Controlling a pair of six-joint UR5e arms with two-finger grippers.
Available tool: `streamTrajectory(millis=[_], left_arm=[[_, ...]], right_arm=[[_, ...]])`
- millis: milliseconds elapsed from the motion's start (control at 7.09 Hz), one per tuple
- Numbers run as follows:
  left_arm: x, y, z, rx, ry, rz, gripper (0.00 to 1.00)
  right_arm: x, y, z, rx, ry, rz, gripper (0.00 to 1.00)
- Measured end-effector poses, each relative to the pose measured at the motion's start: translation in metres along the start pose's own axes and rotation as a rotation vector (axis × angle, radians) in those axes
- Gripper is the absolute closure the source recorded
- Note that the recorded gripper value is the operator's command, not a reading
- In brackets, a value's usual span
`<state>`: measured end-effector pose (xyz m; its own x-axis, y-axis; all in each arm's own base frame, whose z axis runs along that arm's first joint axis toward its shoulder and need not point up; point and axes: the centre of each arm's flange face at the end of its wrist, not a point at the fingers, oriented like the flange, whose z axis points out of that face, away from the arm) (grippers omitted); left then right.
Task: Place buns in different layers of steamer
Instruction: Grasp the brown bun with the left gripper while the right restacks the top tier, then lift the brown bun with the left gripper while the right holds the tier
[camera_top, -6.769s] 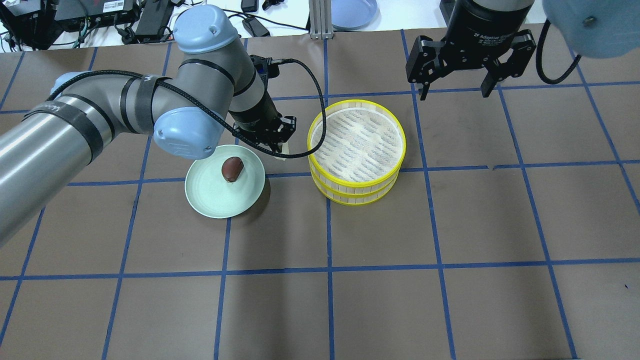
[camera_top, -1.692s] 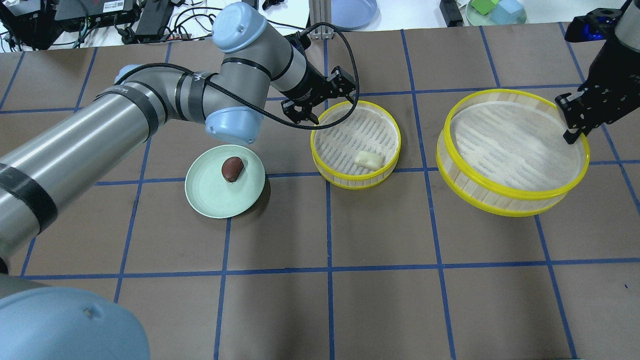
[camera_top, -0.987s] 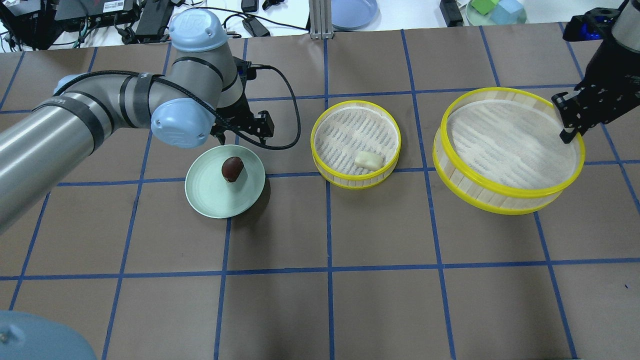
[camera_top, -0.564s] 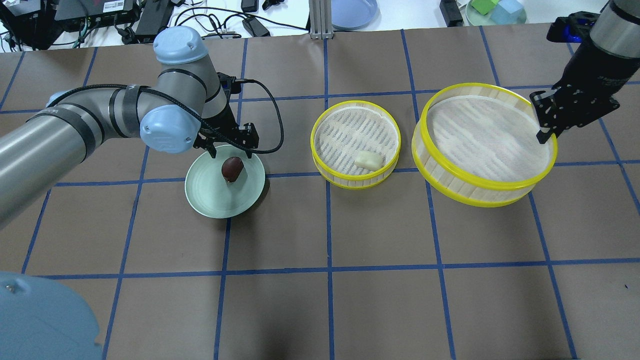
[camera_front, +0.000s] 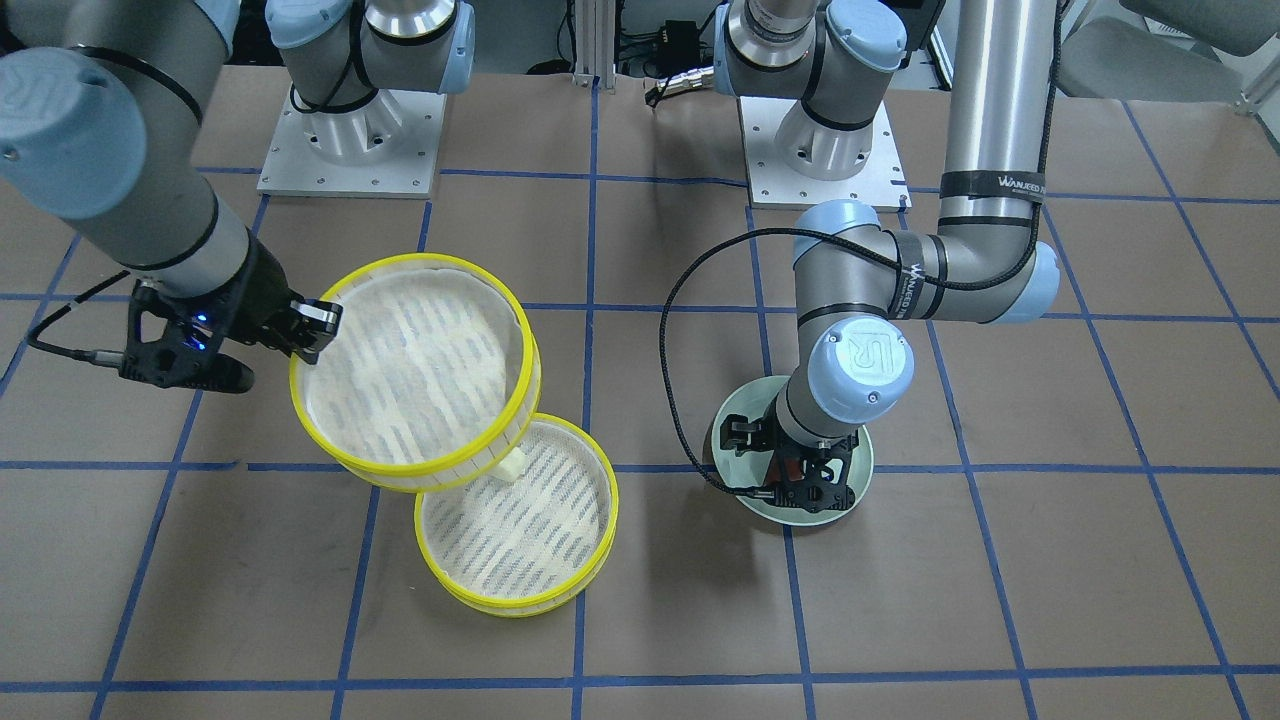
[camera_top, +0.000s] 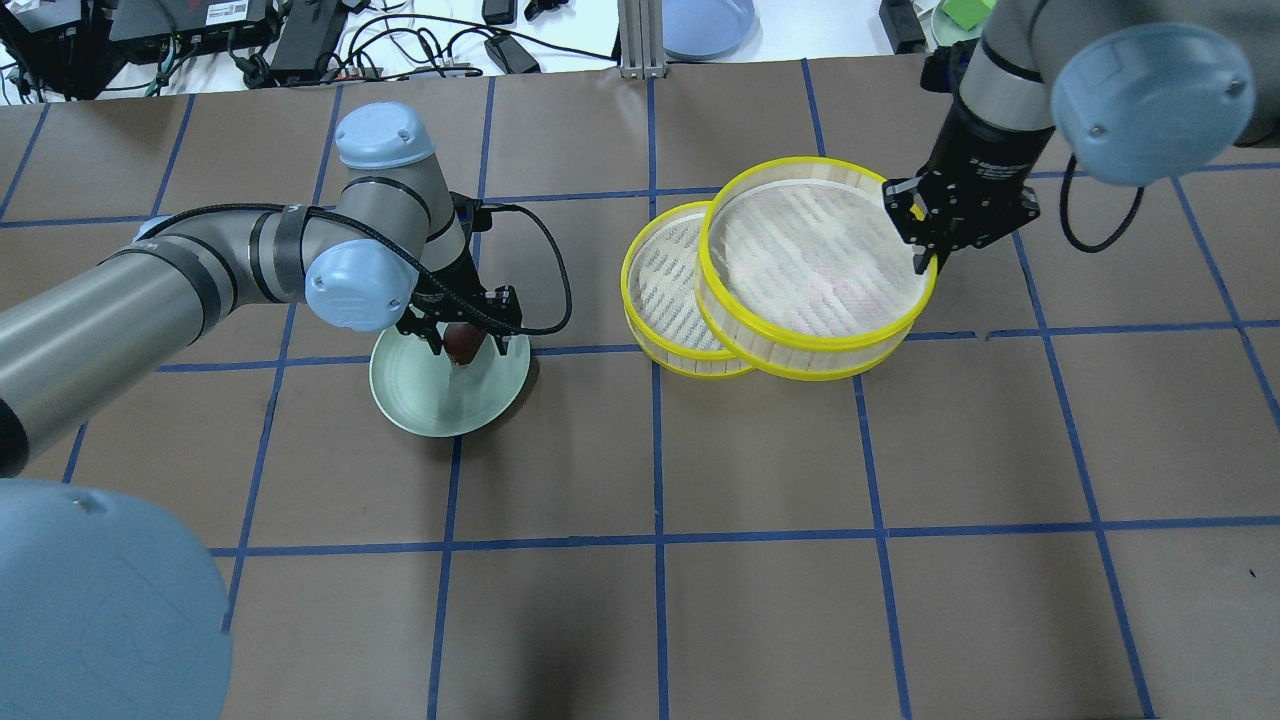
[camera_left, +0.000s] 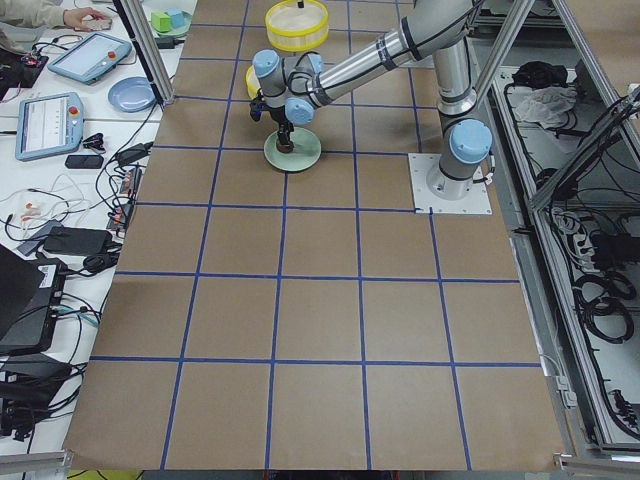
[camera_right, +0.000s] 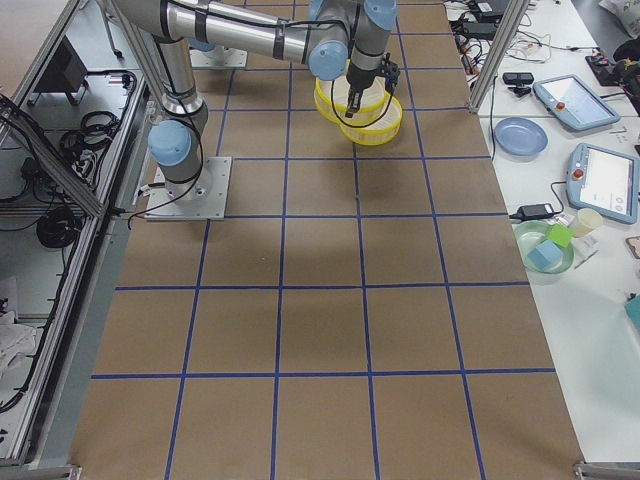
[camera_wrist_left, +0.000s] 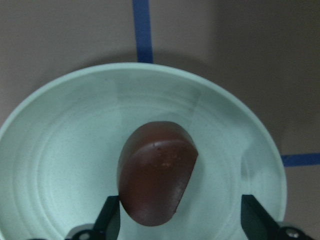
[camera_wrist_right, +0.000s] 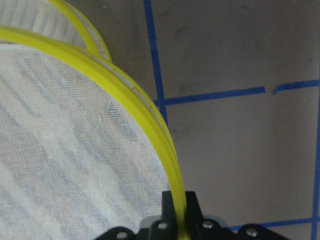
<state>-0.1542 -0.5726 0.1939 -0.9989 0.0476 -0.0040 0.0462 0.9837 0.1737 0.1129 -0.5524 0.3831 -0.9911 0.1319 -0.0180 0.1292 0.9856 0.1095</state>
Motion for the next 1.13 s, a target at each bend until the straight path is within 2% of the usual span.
streamTrajectory(millis=[282,705,846,1128], left_arm=[[-0.004,-0.002,0.004,0.001,-0.039,0.005,0.84],[-0.006,-0.003,0.004,0.006,-0.062,0.008,0.92],[-0.006,-0.003,0.001,0.014,-0.063,0.008,0.96],[-0.007,-0.002,-0.021,0.057,-0.064,0.013,0.96]], right_arm=[[-0.035,-0.026,0.031,0.068,0.003,0.038,1.00],[-0.059,-0.057,0.071,0.125,-0.007,0.054,1.00],[-0.069,-0.059,0.081,0.130,-0.006,0.054,1.00],[-0.086,-0.057,0.094,0.126,0.015,0.041,1.00]])
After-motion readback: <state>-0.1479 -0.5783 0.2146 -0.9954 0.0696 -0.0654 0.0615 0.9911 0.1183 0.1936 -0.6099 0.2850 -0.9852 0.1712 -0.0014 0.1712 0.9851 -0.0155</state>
